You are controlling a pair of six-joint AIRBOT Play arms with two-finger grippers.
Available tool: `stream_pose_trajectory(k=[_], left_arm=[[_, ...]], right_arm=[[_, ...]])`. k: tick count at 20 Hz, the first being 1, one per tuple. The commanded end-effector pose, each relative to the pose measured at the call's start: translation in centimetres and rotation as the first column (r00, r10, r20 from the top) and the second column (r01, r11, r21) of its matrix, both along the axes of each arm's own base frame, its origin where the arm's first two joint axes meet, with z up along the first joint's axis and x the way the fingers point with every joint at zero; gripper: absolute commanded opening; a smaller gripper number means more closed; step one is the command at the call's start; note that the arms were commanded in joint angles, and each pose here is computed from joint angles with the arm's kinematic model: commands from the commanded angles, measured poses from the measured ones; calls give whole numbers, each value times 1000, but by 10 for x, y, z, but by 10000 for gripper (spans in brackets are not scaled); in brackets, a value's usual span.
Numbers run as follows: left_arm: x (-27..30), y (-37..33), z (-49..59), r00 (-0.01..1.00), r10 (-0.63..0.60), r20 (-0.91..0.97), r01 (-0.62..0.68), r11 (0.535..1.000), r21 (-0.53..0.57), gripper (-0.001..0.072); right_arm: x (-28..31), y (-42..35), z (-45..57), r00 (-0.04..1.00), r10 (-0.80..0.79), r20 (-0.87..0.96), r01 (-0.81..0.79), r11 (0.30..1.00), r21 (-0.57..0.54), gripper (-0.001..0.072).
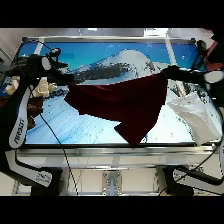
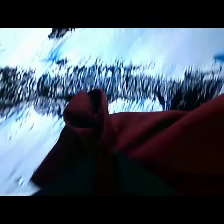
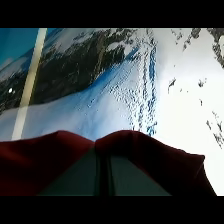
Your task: Fold the shirts.
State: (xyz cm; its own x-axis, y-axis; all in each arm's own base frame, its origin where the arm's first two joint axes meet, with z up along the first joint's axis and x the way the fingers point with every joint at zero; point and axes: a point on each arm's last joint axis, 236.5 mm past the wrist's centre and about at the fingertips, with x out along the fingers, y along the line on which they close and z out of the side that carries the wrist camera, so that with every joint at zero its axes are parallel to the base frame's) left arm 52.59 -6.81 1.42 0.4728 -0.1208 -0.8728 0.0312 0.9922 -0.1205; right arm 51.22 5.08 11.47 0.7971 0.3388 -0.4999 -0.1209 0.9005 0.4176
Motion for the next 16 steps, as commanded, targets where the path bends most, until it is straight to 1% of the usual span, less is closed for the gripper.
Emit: stream_pose_trajectory(k=[1,2,3,4,5,6,7,8,9,10,11,12,13,14,16], left_arm=[[78,-6,37,936,144,321,-101,984,-147,560],[95,-5,70,895,155,417,-93,982,-167,604],[105,-4,101,860,157,486,-81,982,-172,603],[110,0,134,829,143,541,-69,985,-156,603],[111,9,163,801,127,585,-71,990,-119,603],[109,23,195,769,100,631,-86,995,-52,603],[102,40,223,741,72,668,-115,993,19,602],[91,61,249,716,42,697,-157,982,101,602],[77,83,268,705,28,709,-205,965,166,601],[61,107,283,708,41,705,-253,947,199,600],[47,128,290,718,66,693,-291,933,213,600],[32,150,290,739,99,666,-326,918,224,599],[19,167,280,765,144,627,-353,909,222,599],[8,178,262,796,180,578,-365,904,221,599],[-14,183,210,864,218,454,-353,905,238,599]], right_arm=[[59,-9,-11,956,-207,206,221,974,-47,98],[66,-22,4,925,-260,278,284,957,-50,238],[69,-36,21,891,-304,337,338,940,-44,389],[68,-57,41,851,-349,392,393,919,-34,422],[63,-75,57,828,-376,417,423,906,-22,422],[54,-92,72,821,-388,418,433,901,-14,419],[43,-106,80,837,-379,395,420,907,-19,402],[26,-121,80,869,-358,342,394,918,-40,377],[6,-133,67,912,-331,244,354,934,-56,368],[-19,-146,46,943,-313,111,322,944,-68,369],[-54,-156,15,957,-286,-55,280,955,-97,368],[-91,-160,-16,944,-257,-206,239,965,-112,368],[-123,-158,-44,918,-239,-317,217,971,-103,368],[-150,-151,-69,889,-228,-397,215,974,-77,368],[-189,-125,-114,846,-206,-492,236,972,-1,369]])
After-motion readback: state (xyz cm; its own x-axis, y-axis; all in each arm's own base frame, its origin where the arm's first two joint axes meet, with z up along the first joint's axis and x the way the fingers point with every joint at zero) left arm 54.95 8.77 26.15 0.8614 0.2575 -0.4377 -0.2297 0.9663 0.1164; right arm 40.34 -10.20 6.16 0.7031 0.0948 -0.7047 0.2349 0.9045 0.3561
